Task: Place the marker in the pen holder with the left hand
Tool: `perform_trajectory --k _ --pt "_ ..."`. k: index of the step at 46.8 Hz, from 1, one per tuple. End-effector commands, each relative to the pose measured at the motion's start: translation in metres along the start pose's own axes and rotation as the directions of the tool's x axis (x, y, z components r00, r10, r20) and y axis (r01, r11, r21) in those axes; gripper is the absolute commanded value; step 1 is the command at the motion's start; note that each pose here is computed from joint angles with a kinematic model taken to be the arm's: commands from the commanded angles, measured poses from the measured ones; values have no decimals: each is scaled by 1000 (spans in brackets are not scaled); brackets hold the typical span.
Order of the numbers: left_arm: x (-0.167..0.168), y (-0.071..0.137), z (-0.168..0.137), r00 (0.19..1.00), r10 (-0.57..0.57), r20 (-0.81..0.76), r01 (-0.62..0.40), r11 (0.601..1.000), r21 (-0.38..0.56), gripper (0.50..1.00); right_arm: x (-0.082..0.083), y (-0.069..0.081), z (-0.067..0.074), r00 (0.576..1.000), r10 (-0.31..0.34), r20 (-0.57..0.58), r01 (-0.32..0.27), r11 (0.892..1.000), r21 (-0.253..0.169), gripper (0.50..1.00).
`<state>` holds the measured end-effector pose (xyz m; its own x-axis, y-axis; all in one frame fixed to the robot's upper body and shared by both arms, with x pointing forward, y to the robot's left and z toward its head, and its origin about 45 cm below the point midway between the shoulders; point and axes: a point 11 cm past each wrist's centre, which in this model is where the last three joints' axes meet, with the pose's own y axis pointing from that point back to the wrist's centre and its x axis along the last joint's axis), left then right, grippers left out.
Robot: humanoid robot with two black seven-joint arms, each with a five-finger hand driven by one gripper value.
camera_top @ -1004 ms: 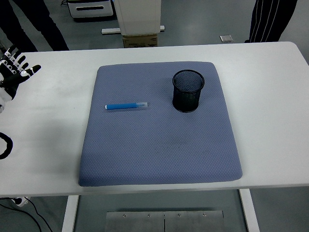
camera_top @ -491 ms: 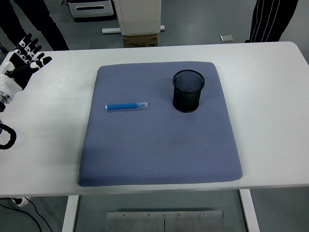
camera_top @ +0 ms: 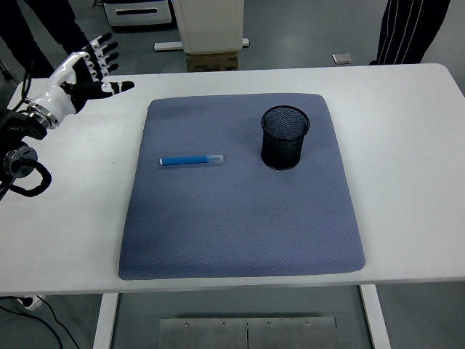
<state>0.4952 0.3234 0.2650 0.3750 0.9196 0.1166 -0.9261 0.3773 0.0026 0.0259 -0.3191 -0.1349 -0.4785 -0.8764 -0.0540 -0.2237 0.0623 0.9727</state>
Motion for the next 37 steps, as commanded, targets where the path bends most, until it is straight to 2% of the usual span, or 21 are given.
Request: perform_trajectory --k 1,8,16,25,26,37 --pt "-16 -11 11 996 -71 59 70 997 14 1000 0 0 0 1000 0 -1 0 1000 0 1000" --pt "-49 -26 31 963 -210 168 203 978 55 1000 0 0 0 1000 0 0 0 1000 0 1000" --pt "-83 -37 40 923 -292 252 279 956 88 1000 0 0 0 1000 0 0 0 1000 0 1000" --pt "-90 -35 35 876 -356 325 317 933 169 1000 0 0 0 1000 0 0 0 1000 0 1000" --pt "-95 -34 33 851 -392 349 339 918 203 1000 0 0 0 1000 0 0 0 1000 0 1000" --pt "-111 -25 23 757 -509 409 403 857 321 1000 0 0 0 1000 0 0 0 1000 0 1000"
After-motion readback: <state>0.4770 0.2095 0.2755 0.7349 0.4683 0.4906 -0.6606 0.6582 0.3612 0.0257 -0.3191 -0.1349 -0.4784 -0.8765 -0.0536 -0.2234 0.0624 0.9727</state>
